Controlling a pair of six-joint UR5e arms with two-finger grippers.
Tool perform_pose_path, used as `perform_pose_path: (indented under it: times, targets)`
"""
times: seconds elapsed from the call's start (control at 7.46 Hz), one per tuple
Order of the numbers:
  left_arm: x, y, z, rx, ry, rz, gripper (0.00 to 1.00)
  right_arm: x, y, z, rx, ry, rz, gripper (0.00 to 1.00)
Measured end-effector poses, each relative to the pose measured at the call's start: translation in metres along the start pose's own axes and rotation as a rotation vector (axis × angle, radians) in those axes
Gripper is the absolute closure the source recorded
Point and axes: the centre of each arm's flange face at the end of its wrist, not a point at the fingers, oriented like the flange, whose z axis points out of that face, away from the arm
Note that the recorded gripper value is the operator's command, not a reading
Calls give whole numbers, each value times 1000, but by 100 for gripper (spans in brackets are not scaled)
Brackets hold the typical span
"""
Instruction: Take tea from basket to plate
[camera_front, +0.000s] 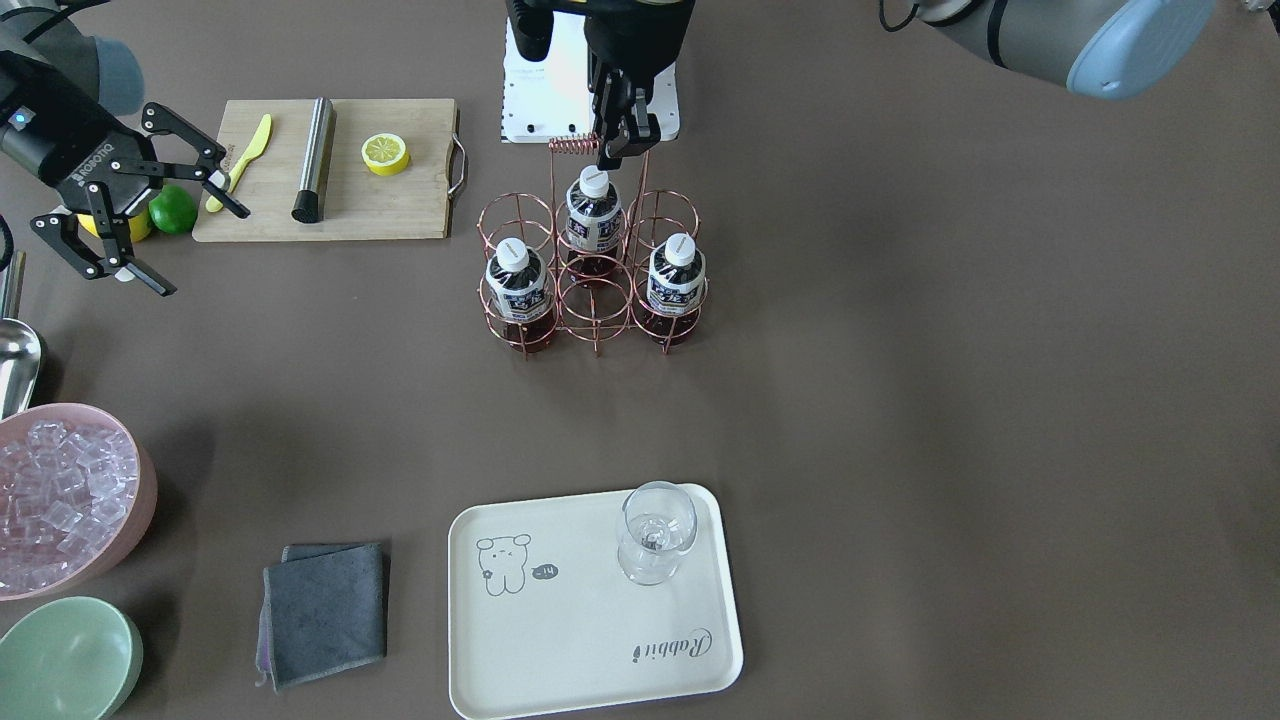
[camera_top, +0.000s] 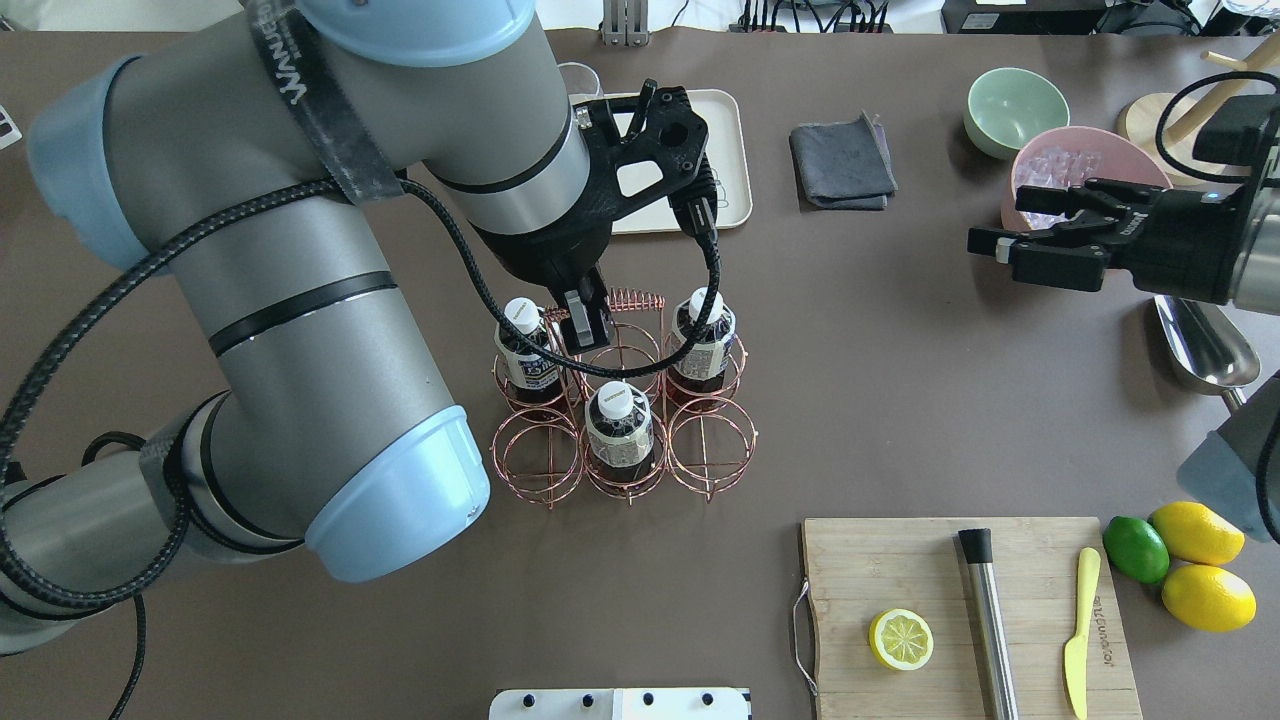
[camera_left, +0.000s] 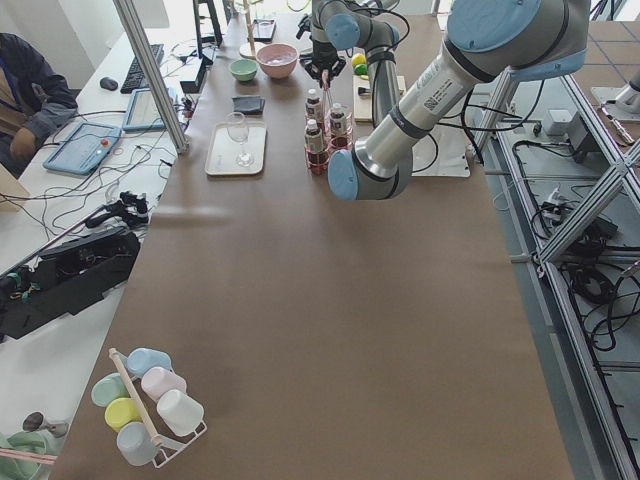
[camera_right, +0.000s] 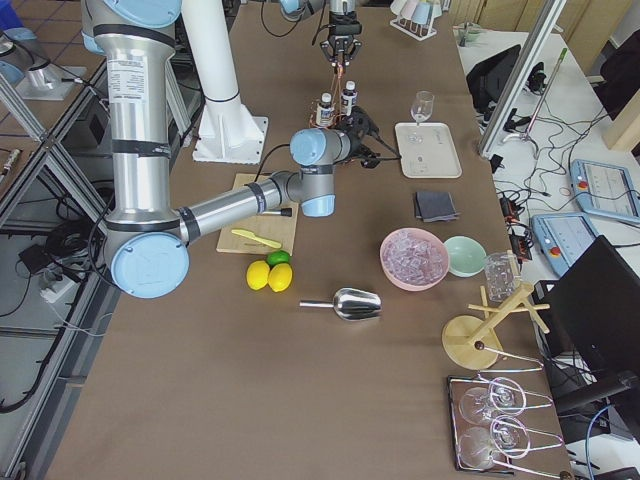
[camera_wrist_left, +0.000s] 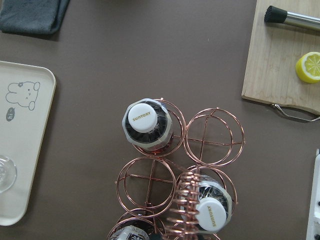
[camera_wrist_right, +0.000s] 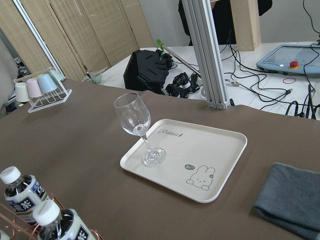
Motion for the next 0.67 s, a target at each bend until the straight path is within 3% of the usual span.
perform_pose_path:
  times: [0.27,0.67]
  targets:
    - [2,-3,-2,0,3,-19,100,-37,-6,46,15,13,11,0]
    - [3,-4,-1,-3,5,-25,100,-101,-14,118,33,72,-16,0]
